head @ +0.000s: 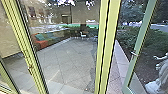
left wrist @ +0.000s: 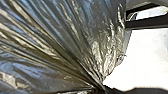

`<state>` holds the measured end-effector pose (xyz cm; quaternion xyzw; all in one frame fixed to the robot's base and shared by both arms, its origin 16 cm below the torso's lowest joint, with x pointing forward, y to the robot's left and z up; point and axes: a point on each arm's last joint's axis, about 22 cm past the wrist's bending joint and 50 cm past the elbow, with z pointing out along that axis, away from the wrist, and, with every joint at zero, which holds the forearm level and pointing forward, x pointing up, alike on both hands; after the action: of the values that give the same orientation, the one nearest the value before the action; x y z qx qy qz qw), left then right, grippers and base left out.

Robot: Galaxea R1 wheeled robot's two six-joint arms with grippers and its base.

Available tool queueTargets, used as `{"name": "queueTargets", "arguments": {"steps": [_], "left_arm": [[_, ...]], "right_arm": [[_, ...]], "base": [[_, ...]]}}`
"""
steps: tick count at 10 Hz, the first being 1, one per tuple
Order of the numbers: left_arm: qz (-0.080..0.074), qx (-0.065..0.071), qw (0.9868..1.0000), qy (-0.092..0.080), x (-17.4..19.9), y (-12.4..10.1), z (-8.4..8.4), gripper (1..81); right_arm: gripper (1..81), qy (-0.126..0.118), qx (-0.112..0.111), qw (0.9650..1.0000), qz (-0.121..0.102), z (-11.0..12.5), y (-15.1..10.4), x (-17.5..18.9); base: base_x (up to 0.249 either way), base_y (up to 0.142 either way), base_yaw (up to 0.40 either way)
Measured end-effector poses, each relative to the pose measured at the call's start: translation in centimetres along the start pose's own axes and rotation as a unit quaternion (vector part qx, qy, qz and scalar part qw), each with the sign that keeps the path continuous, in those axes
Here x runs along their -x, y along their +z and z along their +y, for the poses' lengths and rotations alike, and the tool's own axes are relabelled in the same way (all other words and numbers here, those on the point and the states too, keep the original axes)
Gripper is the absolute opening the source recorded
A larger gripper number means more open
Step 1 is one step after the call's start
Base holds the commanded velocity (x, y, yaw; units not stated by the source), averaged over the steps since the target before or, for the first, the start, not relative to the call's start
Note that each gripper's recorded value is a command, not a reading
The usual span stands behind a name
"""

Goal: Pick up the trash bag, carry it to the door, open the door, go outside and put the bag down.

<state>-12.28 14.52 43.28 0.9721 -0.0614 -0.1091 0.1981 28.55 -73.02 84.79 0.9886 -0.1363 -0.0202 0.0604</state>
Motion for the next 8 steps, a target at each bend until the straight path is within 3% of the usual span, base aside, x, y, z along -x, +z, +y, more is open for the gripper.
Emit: {"name": "queueTargets", "arguments": {"steps": [3,8], "left_arm": [[0.0,-0.002,1.0,0.0,0.0,-0.1,-0.4,1.0],[0.005,-0.003,1.0,0.001,-0.4,-0.1,-0.5,1.0]], "right_arm": [[81.1,-0.045,-0.04,0.9969,-0.051,-4.7,8.0,5.9],[81.1,-0.109,-0.095,0.9837,-0.107,-13.1,20.2,18.3]], "base": [[0.0,0.0,0.0],[0.0,0.0,0.0]]}}
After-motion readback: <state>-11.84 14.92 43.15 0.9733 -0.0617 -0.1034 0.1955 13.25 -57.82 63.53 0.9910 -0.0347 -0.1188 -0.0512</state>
